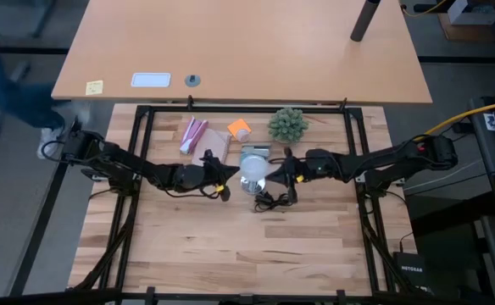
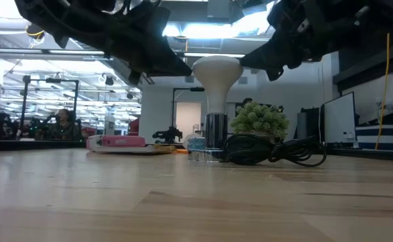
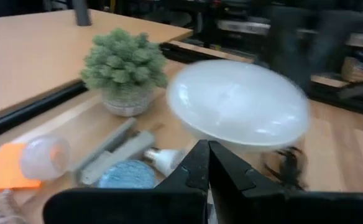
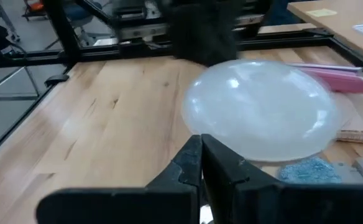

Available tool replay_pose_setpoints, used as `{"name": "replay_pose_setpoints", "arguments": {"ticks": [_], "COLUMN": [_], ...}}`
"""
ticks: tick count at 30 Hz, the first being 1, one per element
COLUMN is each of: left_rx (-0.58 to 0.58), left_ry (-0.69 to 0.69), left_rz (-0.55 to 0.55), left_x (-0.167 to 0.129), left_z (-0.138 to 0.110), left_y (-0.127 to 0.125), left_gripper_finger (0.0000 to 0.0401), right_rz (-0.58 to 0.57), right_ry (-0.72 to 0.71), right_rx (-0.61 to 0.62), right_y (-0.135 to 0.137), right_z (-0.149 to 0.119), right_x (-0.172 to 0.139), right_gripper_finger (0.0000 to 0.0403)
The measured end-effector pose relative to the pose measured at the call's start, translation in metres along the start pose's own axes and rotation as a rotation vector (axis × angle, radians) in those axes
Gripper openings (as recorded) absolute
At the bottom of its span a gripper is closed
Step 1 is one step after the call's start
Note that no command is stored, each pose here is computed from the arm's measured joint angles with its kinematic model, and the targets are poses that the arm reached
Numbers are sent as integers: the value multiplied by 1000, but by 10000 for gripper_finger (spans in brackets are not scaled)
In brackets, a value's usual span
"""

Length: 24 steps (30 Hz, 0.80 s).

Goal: Screw lightbulb
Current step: Insert the lightbulb into the silver lamp socket

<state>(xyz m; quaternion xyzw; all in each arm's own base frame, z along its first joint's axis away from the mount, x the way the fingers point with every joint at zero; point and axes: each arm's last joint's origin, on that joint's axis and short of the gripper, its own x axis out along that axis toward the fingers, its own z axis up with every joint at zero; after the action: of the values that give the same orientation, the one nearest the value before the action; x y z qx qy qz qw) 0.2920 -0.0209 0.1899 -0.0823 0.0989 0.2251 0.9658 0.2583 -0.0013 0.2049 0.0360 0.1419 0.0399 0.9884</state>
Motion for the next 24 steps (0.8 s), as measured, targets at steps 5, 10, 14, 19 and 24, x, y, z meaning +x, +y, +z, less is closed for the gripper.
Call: {"name": "replay_pose_setpoints", "arguments": {"ticks": [5,10,14,19,24], "left_rx": [-24,4,28,35,35], "left_ry": [1,-6,-40,-58,-55], "left_rz": [15,12,42,2,-98], "left_x": [1,-1,-8,-22,-30], "left_z": [0,2,8,17,17], "left_y": [3,1,-2,-9,-20], "left_gripper_finger": [0,0,0,0,0], "right_rz": [11,1,-4,-100,-218], "right_ry": [2,-3,-19,-22,-77], "right_rx": [0,0,-10,-44,-98], "right_y": [0,0,1,1,-1], "right_z": [0,1,8,18,28], "right_x": [0,-1,-11,-32,-42], "right_gripper_finger": [16,16,16,16,16]}}
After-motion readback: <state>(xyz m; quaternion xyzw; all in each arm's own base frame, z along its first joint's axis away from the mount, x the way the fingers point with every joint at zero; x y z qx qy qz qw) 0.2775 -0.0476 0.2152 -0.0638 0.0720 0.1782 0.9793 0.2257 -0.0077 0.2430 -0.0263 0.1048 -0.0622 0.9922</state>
